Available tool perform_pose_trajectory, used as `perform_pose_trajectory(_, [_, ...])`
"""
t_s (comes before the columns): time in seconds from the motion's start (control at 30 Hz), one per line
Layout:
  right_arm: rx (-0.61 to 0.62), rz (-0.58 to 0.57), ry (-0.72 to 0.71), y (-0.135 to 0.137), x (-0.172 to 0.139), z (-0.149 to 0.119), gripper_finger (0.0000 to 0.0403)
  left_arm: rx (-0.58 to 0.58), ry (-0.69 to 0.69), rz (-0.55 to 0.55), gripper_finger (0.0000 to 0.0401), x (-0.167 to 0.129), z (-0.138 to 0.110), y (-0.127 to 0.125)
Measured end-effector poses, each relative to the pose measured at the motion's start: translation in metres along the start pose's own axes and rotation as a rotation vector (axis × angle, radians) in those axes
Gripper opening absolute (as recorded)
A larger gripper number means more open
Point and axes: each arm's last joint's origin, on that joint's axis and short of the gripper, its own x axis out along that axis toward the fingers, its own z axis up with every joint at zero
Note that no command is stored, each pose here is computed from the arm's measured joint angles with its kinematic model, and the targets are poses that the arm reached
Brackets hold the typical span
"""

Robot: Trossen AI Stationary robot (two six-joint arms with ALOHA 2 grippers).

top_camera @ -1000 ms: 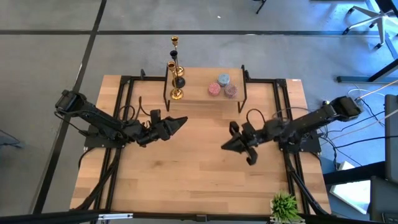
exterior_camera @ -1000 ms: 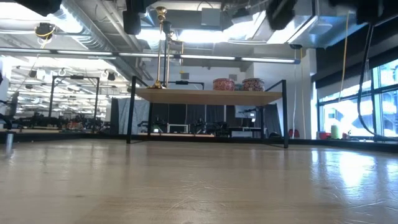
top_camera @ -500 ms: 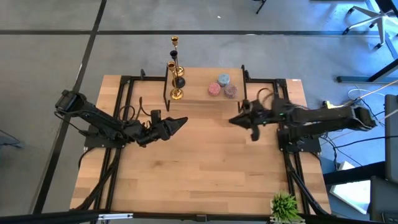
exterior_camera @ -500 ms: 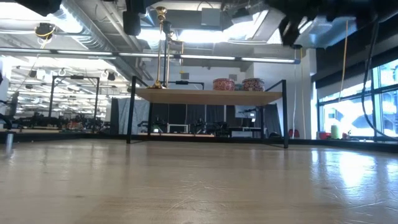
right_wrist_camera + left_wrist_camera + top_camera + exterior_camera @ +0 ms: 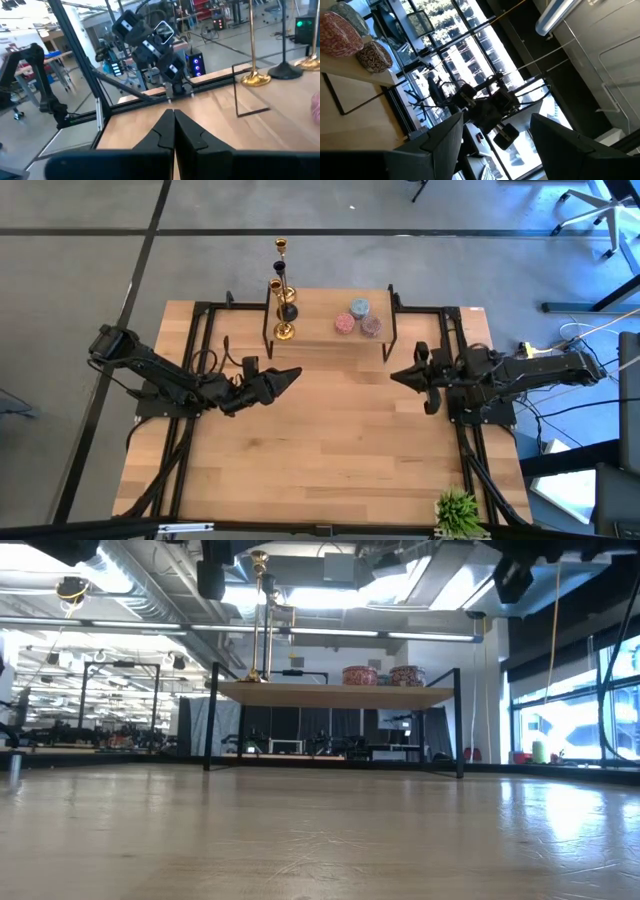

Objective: Pick & Place candle stick holders
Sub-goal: Return to Home Position

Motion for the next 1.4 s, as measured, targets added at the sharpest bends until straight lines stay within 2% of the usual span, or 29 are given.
perform_pose_trajectory(0.4, [0.086, -0.012, -0.084, -0.016, -0.019, -0.058, 0.0000, -0.016, 0.014, 0.016, 0.0230, 0.004, 0.002, 0.005])
perform_pose_trajectory(0.8, [0.072, 0.003, -0.145, -0.026, -0.036, -0.080, 0.0000, -0.020, 0.037, 0.007, 0.0230, 0.004, 0.001, 0.005])
perform_pose_trajectory(1.03, [0.083, -0.086, -0.129, -0.040, -0.037, -0.107, 0.0000, -0.020, 0.048, -0.001, 0.0230, 0.004, 0.000, 0.005])
perform_pose_trajectory(1.4, [0.066, -0.236, -0.015, -0.053, -0.036, -0.119, 0.0000, -0.013, 0.061, -0.002, 0.0230, 0.004, 0.000, 0.006])
